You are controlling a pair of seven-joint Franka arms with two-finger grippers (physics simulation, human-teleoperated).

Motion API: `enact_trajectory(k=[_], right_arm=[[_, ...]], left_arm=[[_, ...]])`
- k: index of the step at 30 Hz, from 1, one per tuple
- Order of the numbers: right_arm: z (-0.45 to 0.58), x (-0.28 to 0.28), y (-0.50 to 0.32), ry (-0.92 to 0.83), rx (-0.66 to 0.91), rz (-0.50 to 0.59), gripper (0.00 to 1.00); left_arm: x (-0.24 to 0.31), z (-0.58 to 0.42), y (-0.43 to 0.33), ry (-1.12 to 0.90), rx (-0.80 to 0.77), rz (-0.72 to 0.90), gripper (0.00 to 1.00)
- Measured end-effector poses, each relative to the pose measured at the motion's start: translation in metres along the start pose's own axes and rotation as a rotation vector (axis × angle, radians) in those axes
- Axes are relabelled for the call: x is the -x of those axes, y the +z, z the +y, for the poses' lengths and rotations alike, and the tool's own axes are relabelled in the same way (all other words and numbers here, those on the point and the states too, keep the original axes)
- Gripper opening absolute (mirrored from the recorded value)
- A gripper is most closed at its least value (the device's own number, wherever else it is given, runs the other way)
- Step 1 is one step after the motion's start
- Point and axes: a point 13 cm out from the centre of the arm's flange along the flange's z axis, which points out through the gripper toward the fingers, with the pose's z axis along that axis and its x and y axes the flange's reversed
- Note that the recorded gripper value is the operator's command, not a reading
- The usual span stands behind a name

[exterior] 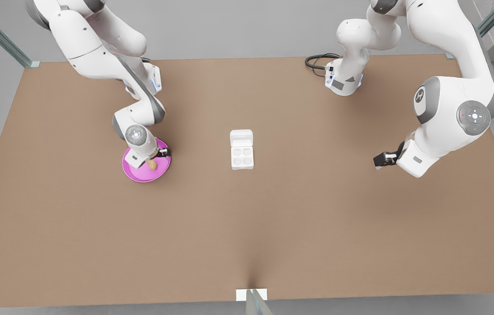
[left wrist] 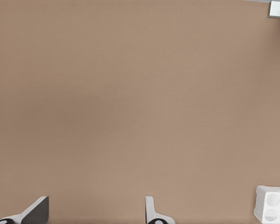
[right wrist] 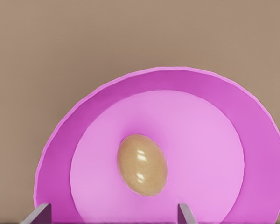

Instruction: Pack egg into the box and close the box lid

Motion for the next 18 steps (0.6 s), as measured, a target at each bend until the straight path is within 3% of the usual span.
enact_trajectory(k=[18], right_arm=[[-0.019,0.015,0.025,-0.075,0.056,-0.036,1.0]], left_arm=[[0.0,0.0,0.001,0.004,0.009,0.0,1.0]])
